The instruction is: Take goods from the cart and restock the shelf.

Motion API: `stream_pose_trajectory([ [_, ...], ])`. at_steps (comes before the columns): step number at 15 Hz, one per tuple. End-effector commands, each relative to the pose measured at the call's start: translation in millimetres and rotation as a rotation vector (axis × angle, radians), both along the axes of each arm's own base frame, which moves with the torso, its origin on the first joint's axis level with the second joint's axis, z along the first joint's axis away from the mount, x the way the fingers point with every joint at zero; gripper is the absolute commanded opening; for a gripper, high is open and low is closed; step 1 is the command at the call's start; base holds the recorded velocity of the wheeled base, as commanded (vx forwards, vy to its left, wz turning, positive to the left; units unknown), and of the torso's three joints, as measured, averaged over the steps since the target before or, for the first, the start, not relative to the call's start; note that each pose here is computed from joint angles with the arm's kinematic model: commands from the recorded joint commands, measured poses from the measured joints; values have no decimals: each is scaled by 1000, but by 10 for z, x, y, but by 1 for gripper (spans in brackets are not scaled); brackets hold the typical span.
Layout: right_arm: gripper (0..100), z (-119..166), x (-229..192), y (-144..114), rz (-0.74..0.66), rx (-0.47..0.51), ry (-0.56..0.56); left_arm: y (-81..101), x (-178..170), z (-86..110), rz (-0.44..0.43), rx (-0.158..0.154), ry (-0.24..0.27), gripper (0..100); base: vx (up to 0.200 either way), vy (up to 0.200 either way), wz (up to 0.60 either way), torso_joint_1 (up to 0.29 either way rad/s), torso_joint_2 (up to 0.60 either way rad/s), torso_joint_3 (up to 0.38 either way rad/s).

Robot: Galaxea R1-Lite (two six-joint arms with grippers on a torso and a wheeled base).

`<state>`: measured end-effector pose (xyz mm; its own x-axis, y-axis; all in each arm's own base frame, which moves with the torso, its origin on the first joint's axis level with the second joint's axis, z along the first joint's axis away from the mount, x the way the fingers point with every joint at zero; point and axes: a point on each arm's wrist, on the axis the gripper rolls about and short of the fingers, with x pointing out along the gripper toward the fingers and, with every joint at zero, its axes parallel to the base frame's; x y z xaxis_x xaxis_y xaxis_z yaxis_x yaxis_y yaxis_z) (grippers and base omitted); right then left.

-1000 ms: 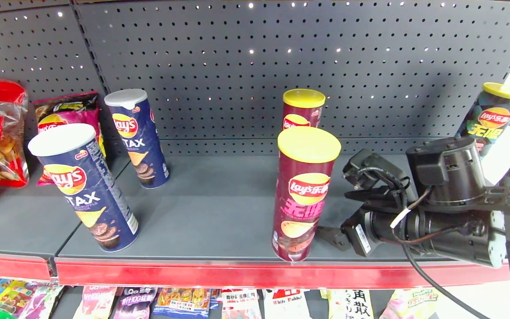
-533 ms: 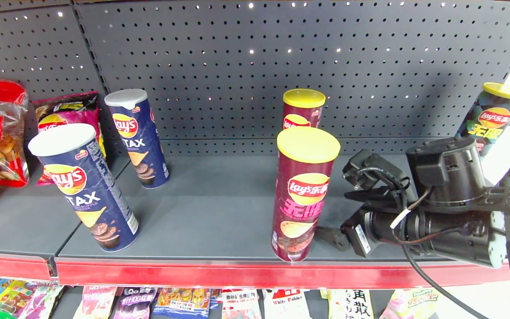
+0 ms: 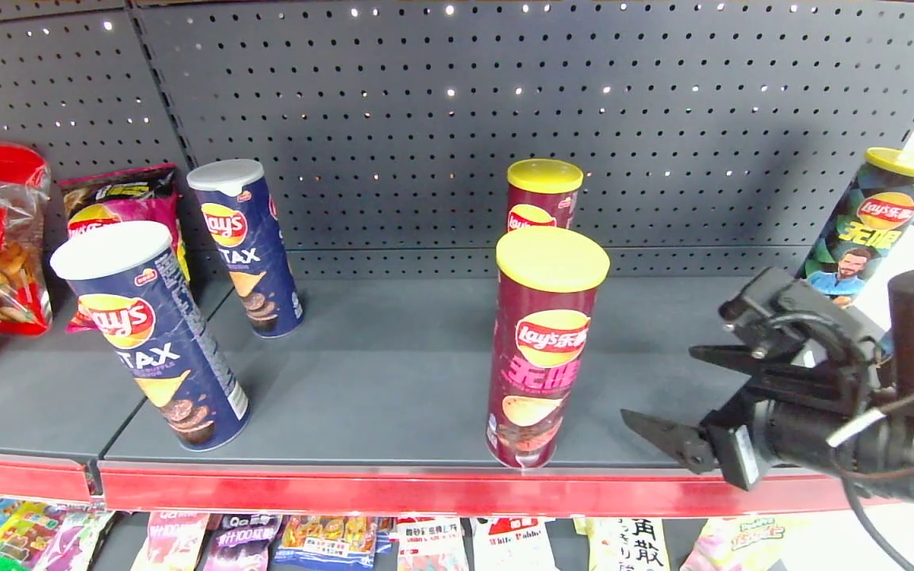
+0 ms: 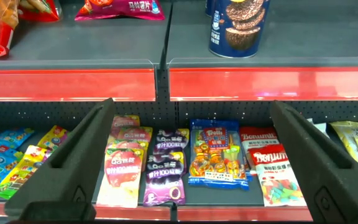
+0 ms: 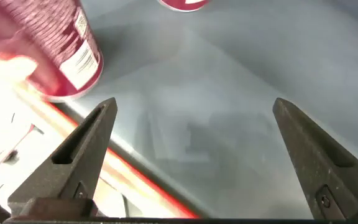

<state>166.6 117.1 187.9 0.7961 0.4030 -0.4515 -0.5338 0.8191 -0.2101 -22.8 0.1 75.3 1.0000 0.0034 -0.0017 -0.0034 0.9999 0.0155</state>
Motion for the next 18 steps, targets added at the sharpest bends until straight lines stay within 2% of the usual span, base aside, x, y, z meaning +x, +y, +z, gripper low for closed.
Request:
stream_pose_trajectory([
  [1,100,202,-412,-286,-4,73,-132,0,2,-1,-2,1,4,100,0,0,0,0,0,0],
  [2,100,274,-610,-419,7,103,-198,-2,5,0,-8,1,8,100,0,0,0,0,0,0],
  [5,100,210,-1032,-764,-40,149,-320,-2,3,0,-8,0,6,100,0,0,0,0,0,0],
  [7,100,129,-1323,-1036,-178,164,-383,-2,3,0,-8,0,6,100,0,0,0,0,0,0],
  [8,100,49,-1436,-1116,-243,148,-376,-2,3,0,-8,0,6,100,0,0,0,0,0,0],
  [10,100,-257,-1886,-1268,-471,111,-335,-1,6,0,-10,0,9,100,0,0,0,0,0,0],
  [13,100,-639,-2215,-1178,-788,96,-212,-1,7,1,-10,0,11,100,0,0,0,0,0,0],
  [15,100,-685,-2202,-1186,-713,117,-217,-1,9,1,-10,0,14,100,0,0,0,0,0,0],
  [16,100,-843,-2163,-1193,-569,162,-242,-1,9,1,-11,1,14,100,0,0,0,0,0,0],
  [17,100,-994,-2075,-1174,-517,192,-265,-1,9,1,-13,1,14,100,0,0,0,0,0,0],
  [18,100,-976,-2043,-1170,-508,229,-310,-1,8,1,-10,0,12,100,0,0,0,0,0,0],
])
